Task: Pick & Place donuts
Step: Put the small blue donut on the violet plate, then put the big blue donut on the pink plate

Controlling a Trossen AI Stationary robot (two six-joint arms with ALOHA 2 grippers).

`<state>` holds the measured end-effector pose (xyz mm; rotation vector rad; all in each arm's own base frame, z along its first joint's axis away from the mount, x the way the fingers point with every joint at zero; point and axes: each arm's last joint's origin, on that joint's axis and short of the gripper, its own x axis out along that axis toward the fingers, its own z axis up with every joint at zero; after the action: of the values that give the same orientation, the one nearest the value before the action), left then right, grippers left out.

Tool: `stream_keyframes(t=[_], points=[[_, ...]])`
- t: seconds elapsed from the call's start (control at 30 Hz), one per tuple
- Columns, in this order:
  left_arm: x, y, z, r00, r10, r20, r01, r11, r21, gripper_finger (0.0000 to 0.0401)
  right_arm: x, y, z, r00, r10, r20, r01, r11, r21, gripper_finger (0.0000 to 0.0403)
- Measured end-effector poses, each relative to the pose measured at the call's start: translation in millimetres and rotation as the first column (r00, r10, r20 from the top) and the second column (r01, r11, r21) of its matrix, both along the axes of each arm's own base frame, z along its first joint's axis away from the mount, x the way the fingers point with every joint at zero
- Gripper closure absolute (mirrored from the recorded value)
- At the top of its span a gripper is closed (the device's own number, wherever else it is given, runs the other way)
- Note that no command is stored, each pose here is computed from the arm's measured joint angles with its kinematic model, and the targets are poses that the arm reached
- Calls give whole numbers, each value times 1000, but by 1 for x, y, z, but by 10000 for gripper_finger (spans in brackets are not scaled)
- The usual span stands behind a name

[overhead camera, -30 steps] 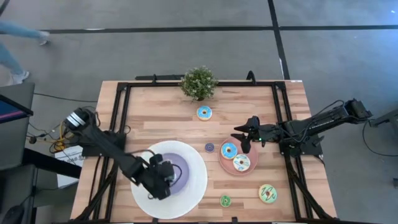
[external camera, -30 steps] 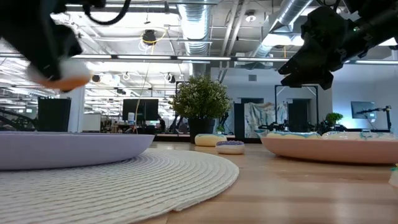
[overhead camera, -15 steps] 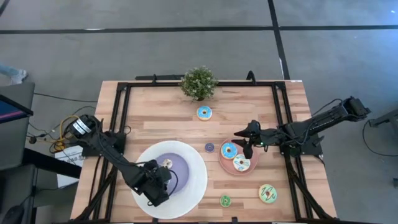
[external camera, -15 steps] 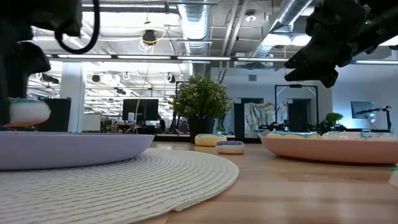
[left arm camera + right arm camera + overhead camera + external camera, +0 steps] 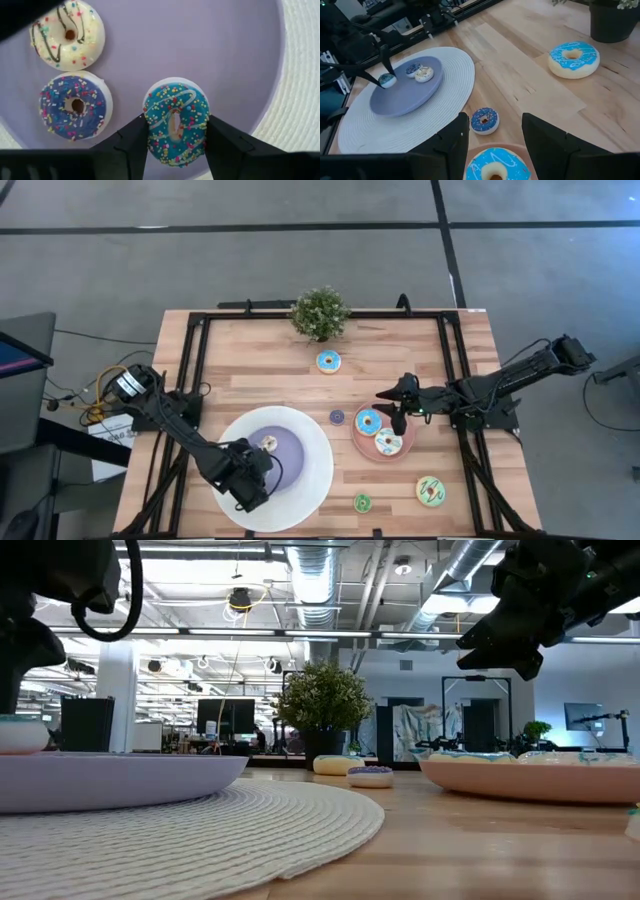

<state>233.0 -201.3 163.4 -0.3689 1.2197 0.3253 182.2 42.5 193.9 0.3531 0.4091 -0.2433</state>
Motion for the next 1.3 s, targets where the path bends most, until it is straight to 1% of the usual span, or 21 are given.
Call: stream_keyframes(t=[0.1,0.37,0.47,0.57,0.63,0.73,0.8,0.9,0.97,1.03,1.1,1.23,1.3], points=[[0,0,0,1000,-2,0,2,1000,1,219,0,0,0,1000,0,0,0,1000,0,230],[0,2,0,1000,-8,-10,8,1000,13,142,0,0,0,1000,-7,1,7,1000,14,230],[-1,3,0,1000,-7,-23,8,1000,17,122,0,0,0,1000,-7,1,7,1000,14,230],[0,6,-1,1000,2,-31,-1,1000,24,110,0,0,0,1000,-7,1,7,1000,15,230],[3,9,-1,999,13,-34,-12,1000,28,109,0,0,0,1000,-7,1,7,1000,14,230],[10,15,3,999,-6,-38,8,999,39,110,0,0,0,1000,-7,1,7,1000,14,230],[15,18,10,998,-39,-59,41,998,39,113,0,0,0,1000,-7,1,7,1000,15,230],[24,24,23,993,-94,-73,99,993,65,118,0,0,0,1000,-7,1,7,1000,15,230],[33,29,32,990,-131,-49,136,985,108,122,0,0,0,1000,-7,1,7,1000,14,230],[43,36,41,987,-160,-13,160,972,175,127,0,0,0,1000,-6,1,6,1000,14,230],[55,47,48,984,-179,19,169,956,239,133,0,0,0,1000,-7,1,7,1000,14,230],[77,73,54,974,-211,77,177,932,317,155,0,0,0,1000,-7,1,7,1000,14,230],[84,86,55,968,-242,68,198,901,386,175,0,0,0,1000,-6,1,6,1000,14,230]])
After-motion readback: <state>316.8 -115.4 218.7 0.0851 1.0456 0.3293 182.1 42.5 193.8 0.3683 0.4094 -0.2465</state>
